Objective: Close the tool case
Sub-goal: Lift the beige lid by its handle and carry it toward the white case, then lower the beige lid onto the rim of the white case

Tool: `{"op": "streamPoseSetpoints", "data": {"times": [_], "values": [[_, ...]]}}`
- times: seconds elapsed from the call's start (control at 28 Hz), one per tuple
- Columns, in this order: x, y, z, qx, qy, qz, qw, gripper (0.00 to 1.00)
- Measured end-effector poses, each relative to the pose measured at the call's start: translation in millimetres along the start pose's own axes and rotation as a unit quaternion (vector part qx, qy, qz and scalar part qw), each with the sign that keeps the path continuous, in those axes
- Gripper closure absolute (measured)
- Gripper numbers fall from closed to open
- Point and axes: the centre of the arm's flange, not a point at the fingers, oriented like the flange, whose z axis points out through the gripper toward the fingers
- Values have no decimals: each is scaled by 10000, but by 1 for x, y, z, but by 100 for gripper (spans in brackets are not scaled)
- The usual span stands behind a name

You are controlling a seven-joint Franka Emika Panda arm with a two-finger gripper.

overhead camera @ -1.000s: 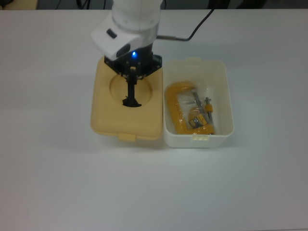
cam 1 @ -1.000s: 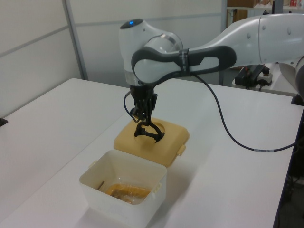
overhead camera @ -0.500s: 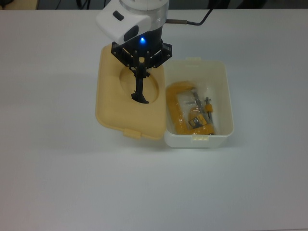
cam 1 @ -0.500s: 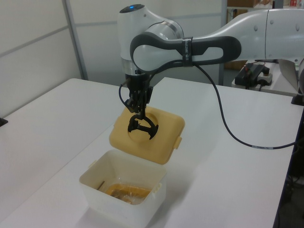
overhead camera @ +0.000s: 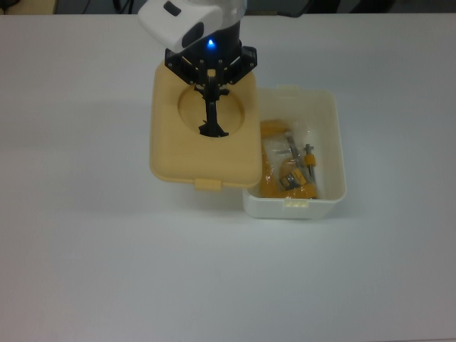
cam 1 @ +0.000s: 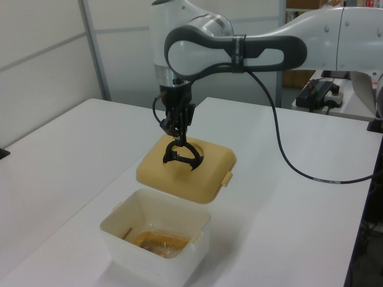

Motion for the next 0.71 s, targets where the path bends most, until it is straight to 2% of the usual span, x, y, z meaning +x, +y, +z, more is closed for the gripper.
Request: {"op": "streamPoseSetpoints", "data": {"times": [0.29, 0.71], "values": [[-2, 3, -4, 72, -44, -49, 10000, 89], [-6, -71, 1, 111, 11, -492, 9987, 89]]}}
